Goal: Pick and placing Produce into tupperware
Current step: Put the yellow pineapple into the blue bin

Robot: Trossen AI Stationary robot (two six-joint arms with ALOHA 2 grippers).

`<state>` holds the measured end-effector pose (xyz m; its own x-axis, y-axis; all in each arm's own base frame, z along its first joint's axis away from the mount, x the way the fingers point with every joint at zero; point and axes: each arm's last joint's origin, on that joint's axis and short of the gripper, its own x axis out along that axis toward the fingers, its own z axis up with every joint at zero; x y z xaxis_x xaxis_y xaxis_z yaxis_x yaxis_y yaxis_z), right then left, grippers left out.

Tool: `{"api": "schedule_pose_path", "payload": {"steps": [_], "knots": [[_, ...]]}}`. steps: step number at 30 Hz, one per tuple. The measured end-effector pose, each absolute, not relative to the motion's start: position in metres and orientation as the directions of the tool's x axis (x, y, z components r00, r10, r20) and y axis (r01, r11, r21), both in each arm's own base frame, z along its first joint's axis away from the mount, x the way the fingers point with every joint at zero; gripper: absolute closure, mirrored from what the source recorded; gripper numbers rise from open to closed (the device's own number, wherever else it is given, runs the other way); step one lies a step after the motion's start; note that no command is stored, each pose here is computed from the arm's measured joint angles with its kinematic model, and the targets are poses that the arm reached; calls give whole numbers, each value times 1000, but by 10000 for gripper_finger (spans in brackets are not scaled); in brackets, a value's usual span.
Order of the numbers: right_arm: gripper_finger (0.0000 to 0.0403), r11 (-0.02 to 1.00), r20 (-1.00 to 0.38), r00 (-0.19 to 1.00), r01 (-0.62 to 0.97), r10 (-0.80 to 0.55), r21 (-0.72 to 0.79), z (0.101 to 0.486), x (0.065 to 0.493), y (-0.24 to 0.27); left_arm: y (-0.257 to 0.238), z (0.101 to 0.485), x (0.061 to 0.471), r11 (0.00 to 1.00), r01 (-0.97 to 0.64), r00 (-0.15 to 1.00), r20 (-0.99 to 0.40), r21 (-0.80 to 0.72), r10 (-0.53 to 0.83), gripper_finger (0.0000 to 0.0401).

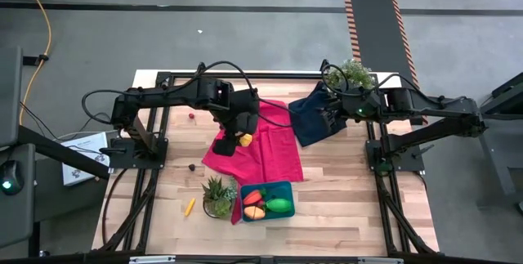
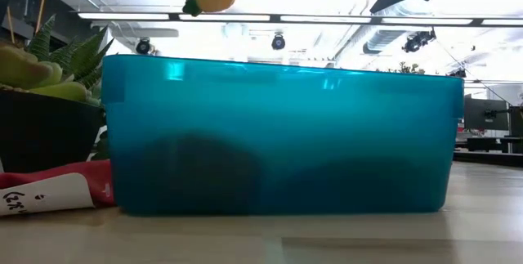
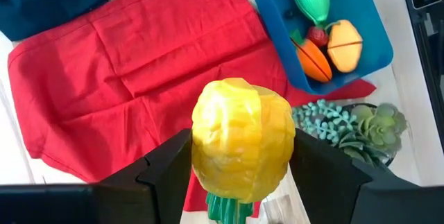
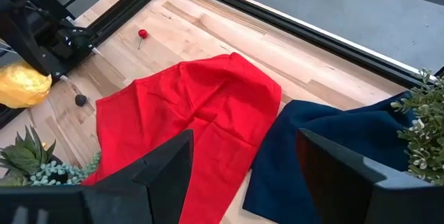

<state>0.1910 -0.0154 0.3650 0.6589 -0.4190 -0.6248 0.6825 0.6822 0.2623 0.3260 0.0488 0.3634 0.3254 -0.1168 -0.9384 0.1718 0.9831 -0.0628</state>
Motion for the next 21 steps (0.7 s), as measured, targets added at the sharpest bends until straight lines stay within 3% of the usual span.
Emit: {"api": "schedule_pose_path", "payload": {"steps": [21], "knots": [[160,659,-619,658,696,-429,284,365,191,-16,39,418,256,992,128,416,-908,10,-44,187]]}}
